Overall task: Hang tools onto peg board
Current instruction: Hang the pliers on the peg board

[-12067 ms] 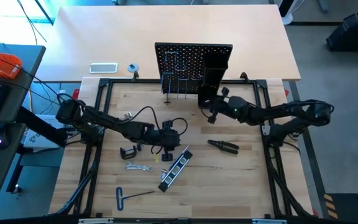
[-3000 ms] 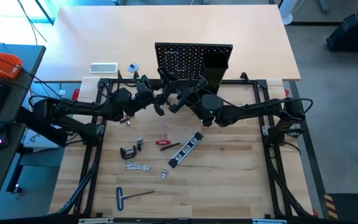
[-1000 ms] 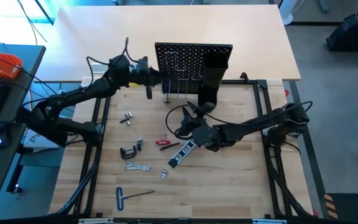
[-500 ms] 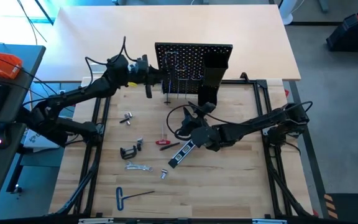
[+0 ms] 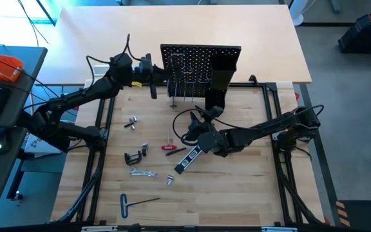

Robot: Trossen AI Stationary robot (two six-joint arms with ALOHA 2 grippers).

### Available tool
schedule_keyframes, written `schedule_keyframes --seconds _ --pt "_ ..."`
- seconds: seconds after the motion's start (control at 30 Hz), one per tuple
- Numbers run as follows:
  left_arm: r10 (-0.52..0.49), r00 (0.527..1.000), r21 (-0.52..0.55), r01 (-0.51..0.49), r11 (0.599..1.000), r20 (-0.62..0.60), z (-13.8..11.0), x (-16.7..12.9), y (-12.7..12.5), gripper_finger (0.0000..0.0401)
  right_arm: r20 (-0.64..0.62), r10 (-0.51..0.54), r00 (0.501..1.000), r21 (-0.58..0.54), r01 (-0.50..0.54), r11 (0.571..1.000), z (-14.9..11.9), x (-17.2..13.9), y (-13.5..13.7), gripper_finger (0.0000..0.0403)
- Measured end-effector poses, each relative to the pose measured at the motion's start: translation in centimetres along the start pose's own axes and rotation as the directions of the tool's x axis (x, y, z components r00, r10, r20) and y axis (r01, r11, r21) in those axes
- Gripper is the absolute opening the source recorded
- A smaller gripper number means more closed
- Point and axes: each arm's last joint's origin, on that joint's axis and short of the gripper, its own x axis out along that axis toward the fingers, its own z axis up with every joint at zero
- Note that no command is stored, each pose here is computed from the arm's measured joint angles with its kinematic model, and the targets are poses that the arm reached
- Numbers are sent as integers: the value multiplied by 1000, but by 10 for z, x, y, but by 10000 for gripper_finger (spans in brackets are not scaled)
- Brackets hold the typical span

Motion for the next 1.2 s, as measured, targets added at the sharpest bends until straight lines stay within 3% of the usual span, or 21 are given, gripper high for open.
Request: schedule_keyframes --seconds 0.6,0.93,1.2 --pt "65 998 7 -65 998 0 -1 -4 11 22 3 9 1000 17 -9 1000 0 0 0 149" --pt "60 998 -3 -60 998 -7 -14 11 18 22 4 11 1000 28 -12 1000 0 0 0 149" --pt "77 997 -5 -77 997 14 -11 11 24 22 4 26 1000 28 -26 999 -1 0 1 149"
